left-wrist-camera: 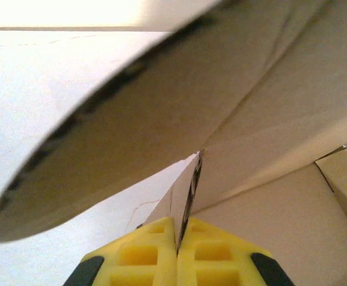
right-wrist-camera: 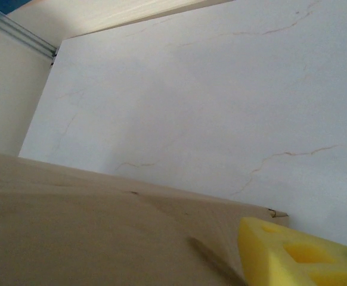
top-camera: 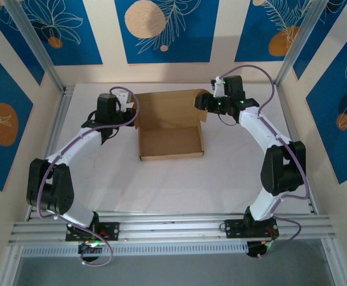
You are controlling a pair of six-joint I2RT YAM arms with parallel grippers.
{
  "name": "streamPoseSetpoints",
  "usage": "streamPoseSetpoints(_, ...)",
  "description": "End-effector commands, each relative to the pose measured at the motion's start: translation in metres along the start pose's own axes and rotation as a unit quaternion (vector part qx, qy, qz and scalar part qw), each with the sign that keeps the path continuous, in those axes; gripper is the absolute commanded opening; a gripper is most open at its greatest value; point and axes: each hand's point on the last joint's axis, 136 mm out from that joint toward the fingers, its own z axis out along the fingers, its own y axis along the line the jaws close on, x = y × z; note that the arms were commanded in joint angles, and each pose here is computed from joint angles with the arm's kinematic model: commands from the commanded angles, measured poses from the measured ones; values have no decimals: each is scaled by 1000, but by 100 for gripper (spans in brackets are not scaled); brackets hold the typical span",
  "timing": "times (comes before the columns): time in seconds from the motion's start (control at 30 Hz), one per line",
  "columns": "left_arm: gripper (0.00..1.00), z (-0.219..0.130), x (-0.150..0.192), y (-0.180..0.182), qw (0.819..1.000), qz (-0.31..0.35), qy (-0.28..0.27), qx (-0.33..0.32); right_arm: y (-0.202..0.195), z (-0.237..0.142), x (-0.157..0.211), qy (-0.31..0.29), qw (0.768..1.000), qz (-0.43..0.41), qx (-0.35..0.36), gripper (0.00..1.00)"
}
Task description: Fold the paper box
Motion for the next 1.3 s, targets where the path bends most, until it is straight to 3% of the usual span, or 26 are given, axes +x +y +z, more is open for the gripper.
streamPoseSetpoints(0.0,4,-10,-20,-13,999,21,-21,17,-1,3,7,35,999,-36,8,56)
streamPoseSetpoints(0.17,4,-10,-20,-15,999,14,-22,21,6,12,13,48,998,-22,-17,45)
streamPoseSetpoints(0.33,4,-7,-18,-21,999,-12,-22,42,6,20,25,58,998,-16,-9,43)
streamPoseSetpoints(0.57,11,-5,-15,-22,995,-83,-36,46,-2,17,30,23,997,22,66,24)
streamPoseSetpoints(1.1,19,-18,12,-21,981,-186,-61,18,11,-7,48,-59,988,116,89,18)
streamPoseSetpoints(1.27,22,-20,25,-31,983,-172,-60,22,15,-6,63,-74,989,98,81,18)
